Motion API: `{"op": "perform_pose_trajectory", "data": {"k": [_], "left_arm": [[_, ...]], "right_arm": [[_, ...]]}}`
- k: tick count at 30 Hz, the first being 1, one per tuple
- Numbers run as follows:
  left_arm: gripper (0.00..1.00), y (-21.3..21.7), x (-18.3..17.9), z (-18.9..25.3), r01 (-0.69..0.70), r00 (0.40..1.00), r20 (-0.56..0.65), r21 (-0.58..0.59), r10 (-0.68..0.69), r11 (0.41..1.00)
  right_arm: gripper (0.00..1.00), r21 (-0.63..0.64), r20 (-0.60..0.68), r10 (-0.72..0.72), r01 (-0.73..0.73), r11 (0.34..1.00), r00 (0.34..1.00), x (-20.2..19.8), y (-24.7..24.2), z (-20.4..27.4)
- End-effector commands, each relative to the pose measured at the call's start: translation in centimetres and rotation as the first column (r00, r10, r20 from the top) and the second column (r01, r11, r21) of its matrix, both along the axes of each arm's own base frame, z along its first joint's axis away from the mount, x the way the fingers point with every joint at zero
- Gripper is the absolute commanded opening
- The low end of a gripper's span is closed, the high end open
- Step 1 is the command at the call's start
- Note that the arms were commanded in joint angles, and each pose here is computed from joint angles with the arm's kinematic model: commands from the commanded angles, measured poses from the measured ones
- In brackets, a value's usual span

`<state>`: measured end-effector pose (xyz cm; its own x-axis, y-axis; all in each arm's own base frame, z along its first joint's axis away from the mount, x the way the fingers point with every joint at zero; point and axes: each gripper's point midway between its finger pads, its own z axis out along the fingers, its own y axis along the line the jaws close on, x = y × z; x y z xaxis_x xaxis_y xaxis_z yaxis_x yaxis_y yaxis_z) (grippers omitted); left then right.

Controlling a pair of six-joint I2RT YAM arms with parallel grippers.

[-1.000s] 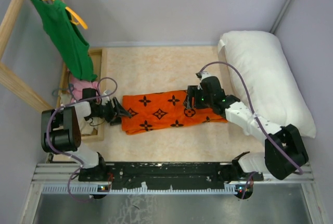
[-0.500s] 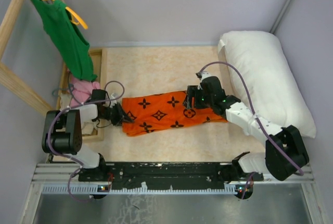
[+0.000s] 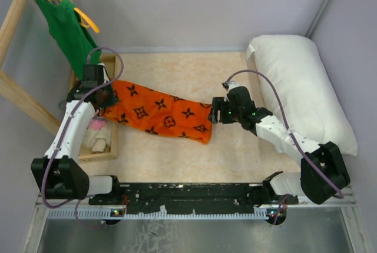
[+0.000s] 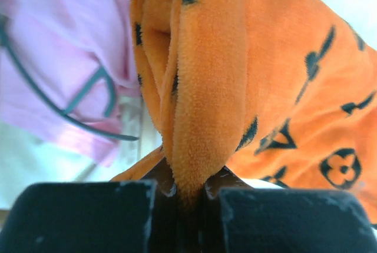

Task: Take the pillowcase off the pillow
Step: Fold the pillowcase at the center of the board.

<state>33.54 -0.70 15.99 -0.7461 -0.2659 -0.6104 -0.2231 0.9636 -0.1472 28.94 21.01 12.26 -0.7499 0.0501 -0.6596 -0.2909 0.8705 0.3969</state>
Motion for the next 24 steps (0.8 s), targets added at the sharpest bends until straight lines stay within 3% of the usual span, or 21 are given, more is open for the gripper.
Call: {"op": "perform_pose_trajectory", "data": {"k": [1,5,11,17,24], "left_arm": [[0.0,2.9,-2.1,4.5,-0.067,0.998,0.006,0.291,0.068,0.954],[0.0,-0.1,-2.4,5.3,0.0,0.999,-0.033,0.376,0.014,0.927],[0.0,-7.6,-2.3,3.8,0.22,0.974,-0.154,0.475,-0.165,0.852],[0.0,-17.4,-1.9,3.3,0.446,0.895,-0.244,0.532,-0.374,0.72],[0.0,-23.4,-1.6,0.9,0.591,0.804,-0.323,0.525,-0.5,0.612]], "right_arm": [[0.67,-0.02,0.051,-0.037,0.038,0.999,0.998,1.6,-0.5,1.9],[0.68,-0.065,0.044,-0.085,0.088,0.994,0.995,2.2,-1.4,1.5],[0.7,-0.063,0.009,-0.097,0.098,0.993,0.995,1.9,-1.6,0.6],[0.71,-0.066,-0.029,-0.094,0.092,0.994,0.995,1.3,-1.7,-0.6],[0.71,-0.063,-0.056,-0.103,0.099,0.993,0.993,1.0,-1.9,-2.1]]}}
